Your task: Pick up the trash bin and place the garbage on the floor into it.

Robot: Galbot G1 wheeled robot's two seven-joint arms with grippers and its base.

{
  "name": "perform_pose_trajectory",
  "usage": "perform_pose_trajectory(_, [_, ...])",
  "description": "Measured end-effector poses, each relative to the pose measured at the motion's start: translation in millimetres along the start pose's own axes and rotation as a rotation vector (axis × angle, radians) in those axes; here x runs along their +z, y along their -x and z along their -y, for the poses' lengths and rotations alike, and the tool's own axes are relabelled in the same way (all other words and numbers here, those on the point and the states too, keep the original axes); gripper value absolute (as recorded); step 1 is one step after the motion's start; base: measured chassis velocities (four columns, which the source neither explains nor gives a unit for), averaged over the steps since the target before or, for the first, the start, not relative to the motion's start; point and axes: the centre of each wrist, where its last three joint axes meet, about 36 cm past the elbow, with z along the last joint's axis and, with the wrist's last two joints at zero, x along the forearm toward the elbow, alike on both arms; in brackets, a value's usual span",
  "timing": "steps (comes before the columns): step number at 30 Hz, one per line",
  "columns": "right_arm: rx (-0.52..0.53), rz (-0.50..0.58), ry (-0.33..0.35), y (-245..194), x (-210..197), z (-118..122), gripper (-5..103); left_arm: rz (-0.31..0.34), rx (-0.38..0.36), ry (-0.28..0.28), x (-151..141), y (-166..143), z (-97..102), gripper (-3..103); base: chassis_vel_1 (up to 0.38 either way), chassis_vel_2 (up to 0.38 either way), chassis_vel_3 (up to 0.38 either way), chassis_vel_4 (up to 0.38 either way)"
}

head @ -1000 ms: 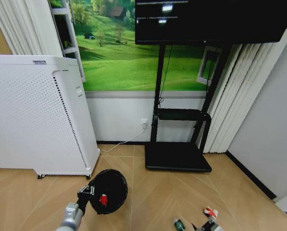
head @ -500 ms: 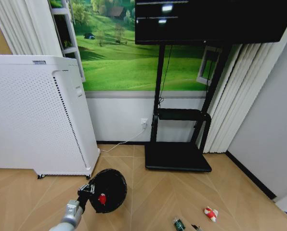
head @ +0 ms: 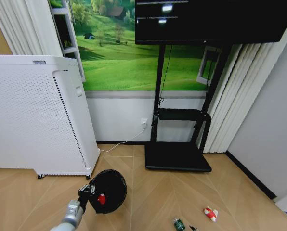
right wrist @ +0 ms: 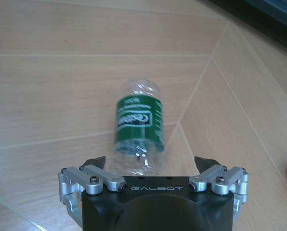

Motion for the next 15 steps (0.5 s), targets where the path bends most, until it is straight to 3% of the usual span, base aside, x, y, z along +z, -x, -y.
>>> perform_pose_trajectory(13, [0.026, -0.038, 0.007, 13, 5, 7, 103, 0.0, 0.001, 0.0, 3, 4, 1.4, 6, 0.0, 0.0, 0.0, 0.0])
perform_pose_trajectory(14, [0.015, -0.031, 0.003, 16, 5, 8, 95, 0.0, 0.0, 0.0, 3, 4, 1.1, 6, 0.0, 0.0, 0.0, 0.0])
perform_pose_trajectory(15, [0.015, -0.031, 0.003, 16, 5, 8, 95, 0.0, 0.0, 0.0, 3, 4, 1.1, 6, 0.0, 0.0, 0.0, 0.0])
